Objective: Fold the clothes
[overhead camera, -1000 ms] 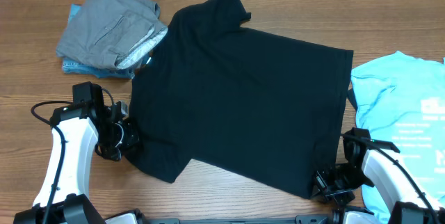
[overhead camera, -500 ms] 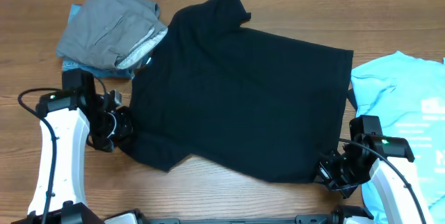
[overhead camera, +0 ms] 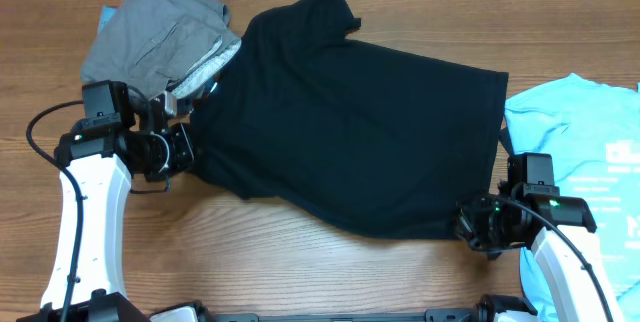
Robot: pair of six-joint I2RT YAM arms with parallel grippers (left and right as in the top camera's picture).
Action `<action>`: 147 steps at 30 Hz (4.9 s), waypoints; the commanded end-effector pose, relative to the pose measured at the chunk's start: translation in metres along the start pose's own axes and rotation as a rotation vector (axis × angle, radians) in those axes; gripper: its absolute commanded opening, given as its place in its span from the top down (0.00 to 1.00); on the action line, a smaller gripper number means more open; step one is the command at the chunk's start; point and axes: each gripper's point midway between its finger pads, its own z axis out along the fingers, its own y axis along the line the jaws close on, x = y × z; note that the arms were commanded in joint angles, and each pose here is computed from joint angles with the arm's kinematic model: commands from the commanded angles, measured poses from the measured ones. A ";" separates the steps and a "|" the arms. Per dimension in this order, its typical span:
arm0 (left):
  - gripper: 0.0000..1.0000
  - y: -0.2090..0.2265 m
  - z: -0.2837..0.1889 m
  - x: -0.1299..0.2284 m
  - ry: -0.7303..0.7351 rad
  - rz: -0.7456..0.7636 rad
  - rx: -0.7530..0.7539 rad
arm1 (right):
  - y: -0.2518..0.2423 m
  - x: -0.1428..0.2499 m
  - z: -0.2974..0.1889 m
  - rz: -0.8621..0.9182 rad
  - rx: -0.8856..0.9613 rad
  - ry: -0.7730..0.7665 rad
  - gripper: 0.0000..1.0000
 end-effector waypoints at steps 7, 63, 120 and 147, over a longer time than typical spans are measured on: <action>0.96 -0.047 0.004 -0.037 -0.149 0.169 0.086 | 0.041 -0.042 -0.003 0.115 -0.134 -0.135 0.96; 0.60 -0.057 0.084 0.009 0.175 0.574 -0.104 | 0.084 -0.087 -0.083 -0.395 -0.080 -0.185 0.55; 0.93 -0.066 0.166 0.013 0.252 0.767 -0.333 | 0.092 -0.085 -0.051 -0.424 -0.043 -0.103 0.55; 0.49 -0.137 0.151 -0.045 0.031 0.855 -0.270 | 0.094 -0.087 -0.051 -0.427 -0.047 -0.109 0.54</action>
